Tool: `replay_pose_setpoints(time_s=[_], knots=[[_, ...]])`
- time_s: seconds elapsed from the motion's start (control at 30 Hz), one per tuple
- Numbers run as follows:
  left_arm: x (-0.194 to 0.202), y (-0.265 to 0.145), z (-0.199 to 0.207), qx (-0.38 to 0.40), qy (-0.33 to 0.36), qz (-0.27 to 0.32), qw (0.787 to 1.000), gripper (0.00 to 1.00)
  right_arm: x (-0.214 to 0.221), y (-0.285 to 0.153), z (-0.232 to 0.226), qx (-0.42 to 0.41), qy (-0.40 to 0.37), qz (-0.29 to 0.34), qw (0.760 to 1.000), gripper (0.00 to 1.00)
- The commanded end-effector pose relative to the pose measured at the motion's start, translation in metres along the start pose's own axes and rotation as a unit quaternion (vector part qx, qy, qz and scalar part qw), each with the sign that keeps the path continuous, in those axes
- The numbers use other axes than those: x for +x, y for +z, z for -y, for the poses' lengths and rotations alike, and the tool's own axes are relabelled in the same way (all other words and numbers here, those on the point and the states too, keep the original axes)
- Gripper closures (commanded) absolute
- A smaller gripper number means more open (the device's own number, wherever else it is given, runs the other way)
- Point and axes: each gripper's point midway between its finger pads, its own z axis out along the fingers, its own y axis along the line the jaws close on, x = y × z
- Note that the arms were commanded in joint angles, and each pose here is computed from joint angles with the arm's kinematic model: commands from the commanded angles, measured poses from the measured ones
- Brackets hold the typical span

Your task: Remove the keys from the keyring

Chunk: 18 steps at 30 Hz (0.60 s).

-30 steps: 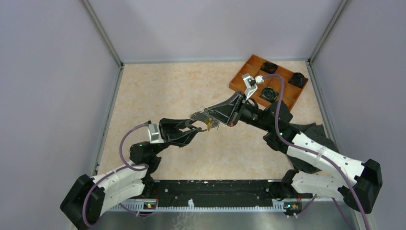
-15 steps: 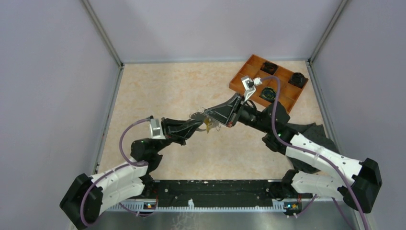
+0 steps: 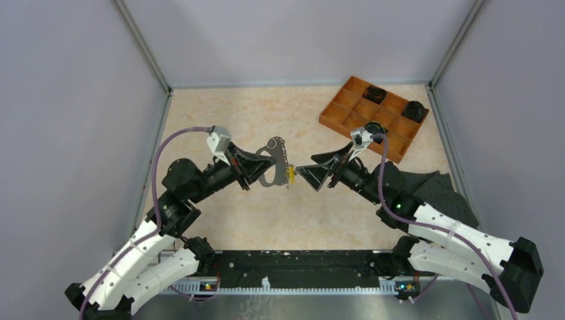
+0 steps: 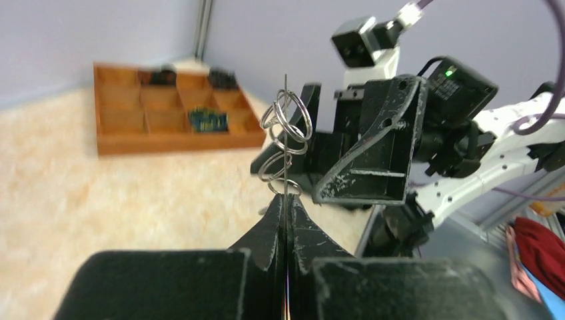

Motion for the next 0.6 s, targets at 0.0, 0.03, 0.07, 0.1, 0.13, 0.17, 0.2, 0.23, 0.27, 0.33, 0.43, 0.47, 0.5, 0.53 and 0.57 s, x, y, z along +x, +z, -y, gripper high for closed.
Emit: replay_pose_setpoints(time_s=[0.0, 0.03, 0.07, 0.1, 0.13, 0.17, 0.2, 0.23, 0.27, 0.33, 0.43, 0.47, 0.5, 0.53, 0.57], knots=[[0.059, -0.021, -0.019, -0.085, -0.069, -0.195, 0.975, 1.00, -0.006, -0.014, 0.025, 0.055, -0.086, 0.022, 0.995, 0.01], [0.066, -0.027, -0.021, -0.101, -0.081, -0.225, 0.966, 1.00, -0.004, -0.017, 0.031, 0.066, -0.093, 0.021, 0.993, 0.01], [0.075, -0.031, -0.023, -0.115, -0.092, -0.258, 0.955, 1.00, -0.002, -0.019, 0.038, 0.081, -0.096, 0.024, 0.992, 0.01], [0.085, -0.034, -0.027, -0.131, -0.107, -0.290, 0.942, 1.00, 0.000, -0.021, 0.044, 0.089, -0.100, 0.026, 0.991, 0.01], [0.094, -0.038, -0.030, -0.147, -0.118, -0.321, 0.928, 1.00, 0.003, -0.023, 0.047, 0.091, -0.105, 0.025, 0.990, 0.01], [0.104, -0.041, -0.034, -0.160, -0.129, -0.351, 0.914, 1.00, 0.008, -0.025, 0.050, 0.091, -0.112, 0.022, 0.989, 0.01], [0.110, -0.043, -0.033, -0.162, -0.138, -0.371, 0.904, 1.00, 0.013, -0.025, 0.052, 0.083, -0.123, 0.017, 0.989, 0.01], [0.118, -0.044, -0.030, -0.152, -0.150, -0.389, 0.896, 1.00, 0.020, -0.026, 0.052, 0.071, -0.130, 0.011, 0.989, 0.01], [0.123, -0.044, -0.026, -0.139, -0.158, -0.402, 0.891, 1.00, 0.026, -0.027, 0.051, 0.060, -0.130, 0.006, 0.990, 0.01], [0.135, -0.045, -0.014, -0.103, -0.186, -0.429, 0.878, 1.00, 0.037, -0.030, 0.050, 0.044, -0.124, -0.003, 0.991, 0.02], [0.151, -0.048, 0.000, -0.062, -0.231, -0.464, 0.853, 1.00, 0.051, -0.035, 0.049, 0.026, -0.104, -0.015, 0.994, 0.03], [0.153, -0.048, 0.005, -0.044, -0.247, -0.468, 0.847, 1.00, 0.057, -0.039, 0.046, 0.014, -0.099, -0.019, 0.995, 0.03], [0.155, -0.048, 0.009, -0.025, -0.263, -0.470, 0.842, 1.00, 0.062, -0.042, 0.044, 0.002, -0.094, -0.021, 0.995, 0.03], [0.154, -0.048, 0.013, -0.006, -0.279, -0.467, 0.839, 1.00, 0.065, -0.047, 0.042, -0.010, -0.091, -0.020, 0.996, 0.03], [0.152, -0.047, 0.017, 0.014, -0.294, -0.464, 0.835, 1.00, 0.066, -0.051, 0.038, -0.024, -0.090, -0.014, 0.996, 0.04]])
